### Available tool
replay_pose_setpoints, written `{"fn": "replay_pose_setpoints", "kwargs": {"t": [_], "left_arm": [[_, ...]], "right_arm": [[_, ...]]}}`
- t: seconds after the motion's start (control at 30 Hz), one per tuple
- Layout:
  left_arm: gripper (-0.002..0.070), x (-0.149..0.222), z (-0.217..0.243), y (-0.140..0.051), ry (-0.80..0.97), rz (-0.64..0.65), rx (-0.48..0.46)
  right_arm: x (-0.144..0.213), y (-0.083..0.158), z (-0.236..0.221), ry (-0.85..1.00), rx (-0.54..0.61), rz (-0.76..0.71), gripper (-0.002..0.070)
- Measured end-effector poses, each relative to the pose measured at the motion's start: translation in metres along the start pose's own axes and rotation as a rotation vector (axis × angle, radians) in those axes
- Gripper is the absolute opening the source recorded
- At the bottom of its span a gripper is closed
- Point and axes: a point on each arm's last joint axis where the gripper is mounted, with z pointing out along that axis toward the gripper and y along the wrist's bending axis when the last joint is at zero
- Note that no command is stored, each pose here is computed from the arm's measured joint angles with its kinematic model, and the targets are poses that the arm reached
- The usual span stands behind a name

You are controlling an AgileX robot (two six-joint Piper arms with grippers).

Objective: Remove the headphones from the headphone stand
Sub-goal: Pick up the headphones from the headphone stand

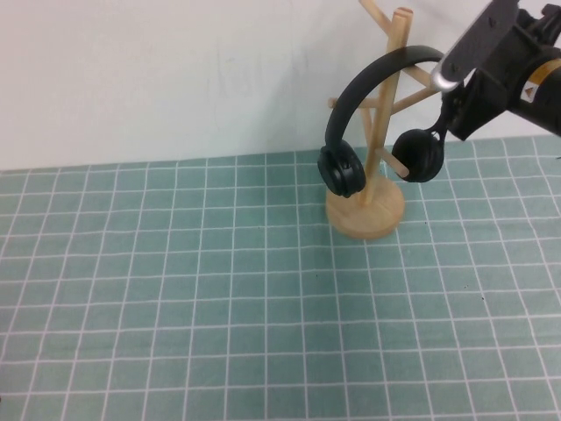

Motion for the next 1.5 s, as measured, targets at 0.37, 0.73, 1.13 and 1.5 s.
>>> {"fn": "replay_pose_setpoints", "kwargs": {"t": [0.37,0.73,1.13,1.5], "left_arm": [[-0.0004,0.000,0.000,0.000,0.000,0.000,0.000],[-0.0004,0.000,0.000,0.000,0.000,0.000,0.000],[-0.0004,0.000,0.000,0.000,0.000,0.000,0.000],[-0.0004,0.000,0.000,0.000,0.000,0.000,0.000]], "right_arm": [[-0.012,-0.003,0.014,-0.062,0.026,-0.017,0.0544],[-0.010,-0.001,0.028,-0.058,0.019,-0.039,0.0489],[-0.008,0.000,0.028,-0.043,0.009,-0.053,0.0072],[-0.021,-0.014,0.003,0.006,0.005,-0.058,0.0048]]}}
